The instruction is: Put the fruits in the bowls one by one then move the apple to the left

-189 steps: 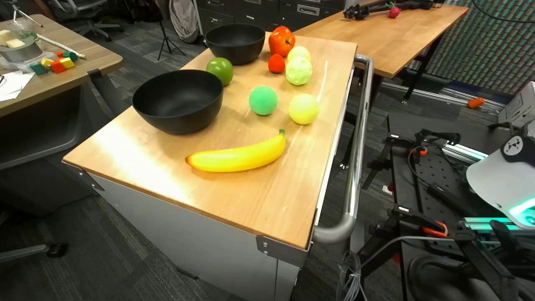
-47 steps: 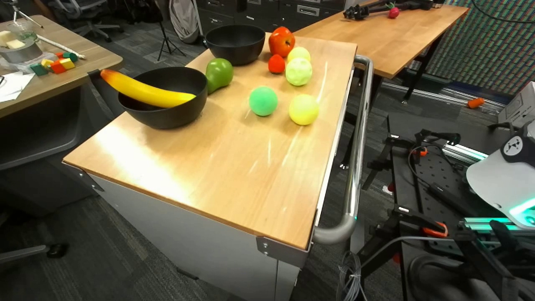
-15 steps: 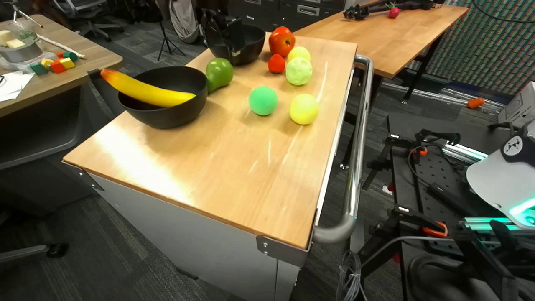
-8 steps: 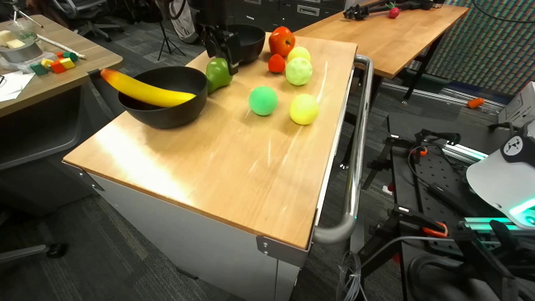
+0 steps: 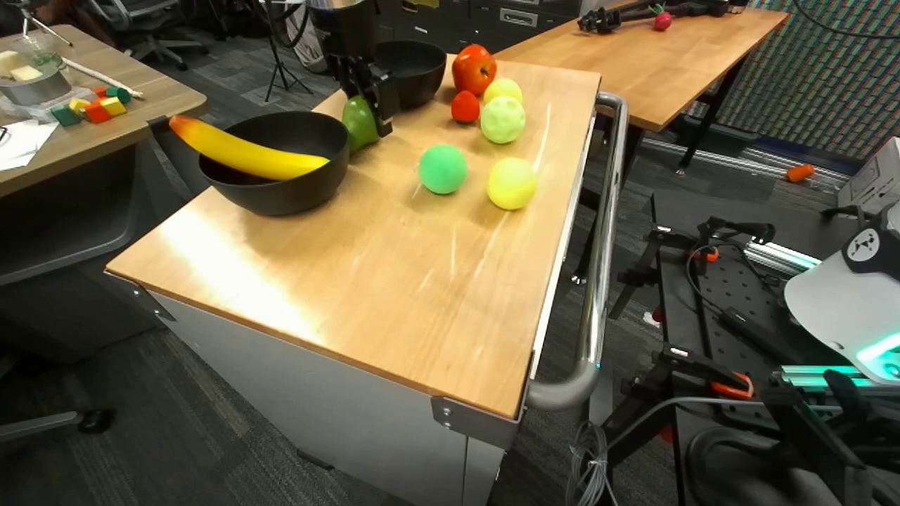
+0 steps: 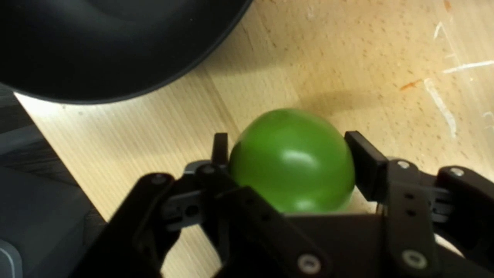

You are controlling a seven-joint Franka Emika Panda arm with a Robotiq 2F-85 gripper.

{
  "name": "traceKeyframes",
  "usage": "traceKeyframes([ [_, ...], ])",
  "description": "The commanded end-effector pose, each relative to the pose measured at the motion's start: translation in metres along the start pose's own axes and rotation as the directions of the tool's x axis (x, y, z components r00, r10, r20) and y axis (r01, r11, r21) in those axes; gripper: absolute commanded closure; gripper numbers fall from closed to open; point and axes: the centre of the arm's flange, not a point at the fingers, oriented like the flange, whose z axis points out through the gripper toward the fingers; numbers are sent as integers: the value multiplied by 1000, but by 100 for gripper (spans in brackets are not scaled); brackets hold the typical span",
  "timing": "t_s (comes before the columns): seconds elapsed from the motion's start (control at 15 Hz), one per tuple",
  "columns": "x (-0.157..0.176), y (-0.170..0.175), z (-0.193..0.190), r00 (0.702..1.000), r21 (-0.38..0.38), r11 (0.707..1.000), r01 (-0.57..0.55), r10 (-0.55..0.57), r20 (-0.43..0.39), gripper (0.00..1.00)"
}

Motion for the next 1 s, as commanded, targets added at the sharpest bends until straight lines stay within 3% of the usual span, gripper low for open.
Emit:
traceKeyframes([
  [0.0,-6,-1,-31,999,-15,1000,-25,25,22,52],
  [0.07,-8,-6,-48,999,-32,999,-17,19,34,52],
  [0.2,-5,-15,-94,997,-144,989,30,-20,75,52],
  [0.47,31,-32,-178,997,-330,940,83,-80,22,52],
  [0.67,64,-51,-187,996,-321,945,53,-73,-53,52],
  [0.93,87,-57,-137,999,-210,977,27,-30,-11,52],
])
